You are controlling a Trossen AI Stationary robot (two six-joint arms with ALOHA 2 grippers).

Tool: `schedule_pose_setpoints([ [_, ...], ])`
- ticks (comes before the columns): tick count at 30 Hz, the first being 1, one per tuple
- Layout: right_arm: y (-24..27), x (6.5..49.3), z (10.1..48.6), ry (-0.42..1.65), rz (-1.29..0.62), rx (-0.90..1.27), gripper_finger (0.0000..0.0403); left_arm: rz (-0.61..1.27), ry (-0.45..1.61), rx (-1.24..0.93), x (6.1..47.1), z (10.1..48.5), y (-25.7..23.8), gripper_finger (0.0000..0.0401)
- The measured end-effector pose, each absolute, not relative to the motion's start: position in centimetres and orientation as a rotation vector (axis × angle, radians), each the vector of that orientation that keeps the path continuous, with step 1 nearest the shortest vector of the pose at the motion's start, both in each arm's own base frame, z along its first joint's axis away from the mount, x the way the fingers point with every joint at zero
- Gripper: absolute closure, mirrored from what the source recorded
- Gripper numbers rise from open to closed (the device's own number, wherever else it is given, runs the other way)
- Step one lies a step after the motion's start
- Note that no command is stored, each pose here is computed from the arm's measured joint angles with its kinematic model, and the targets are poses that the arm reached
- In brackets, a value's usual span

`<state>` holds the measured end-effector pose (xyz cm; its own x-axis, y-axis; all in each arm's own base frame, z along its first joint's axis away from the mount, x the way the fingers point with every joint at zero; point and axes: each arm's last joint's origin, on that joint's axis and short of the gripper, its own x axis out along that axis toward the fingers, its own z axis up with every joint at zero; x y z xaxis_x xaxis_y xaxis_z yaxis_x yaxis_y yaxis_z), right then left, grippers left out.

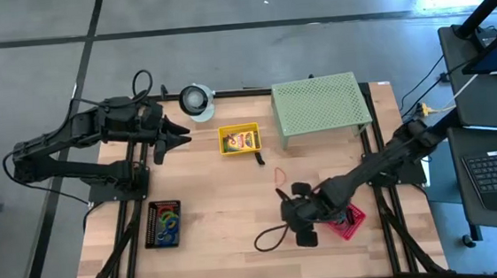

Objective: Pick & Place Office Desk Supplies
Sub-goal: Put the orange rubber band into the red bin

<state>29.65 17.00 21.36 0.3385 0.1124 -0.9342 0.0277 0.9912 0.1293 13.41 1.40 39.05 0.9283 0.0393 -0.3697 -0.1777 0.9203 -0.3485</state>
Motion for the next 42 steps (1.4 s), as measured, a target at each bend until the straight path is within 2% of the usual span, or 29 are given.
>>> schedule_pose_setpoints([
  [5,17.2,30.5,18.9,1.309,0.12,0.077,0.0261,0.117,0.376,-0.389,13.4,39.0,1.4,0.026],
  [15,17.6,31.3,14.6,1.409,0.072,0.032,0.027,0.118,0.376,-0.39,13.4,39.0,1.4,0.026],
  [22,18.1,31.5,13.5,1.415,0.038,0.057,0.0281,0.117,0.375,-0.389,13.4,39.0,1.4,0.026],
  [26,18.2,31.5,13.3,1.41,-0.023,0.09,0.0308,0.117,0.375,-0.389,13.4,39.0,1.4,0.026],
  [31,18.4,31.5,13.2,1.405,-0.032,0.122,0.0391,0.113,0.375,-0.371,13.4,39.0,1.4,0.026],
  [39,18.4,31.4,13.8,1.39,-0.13,0.247,0.0399,0.095,0.369,-0.284,13.4,39.1,1.4,0.026],
  [42,18.2,31.2,15.1,1.352,-0.152,0.284,0.0401,0.079,0.294,-0.253,13.2,39.8,1.4,0.026],
])
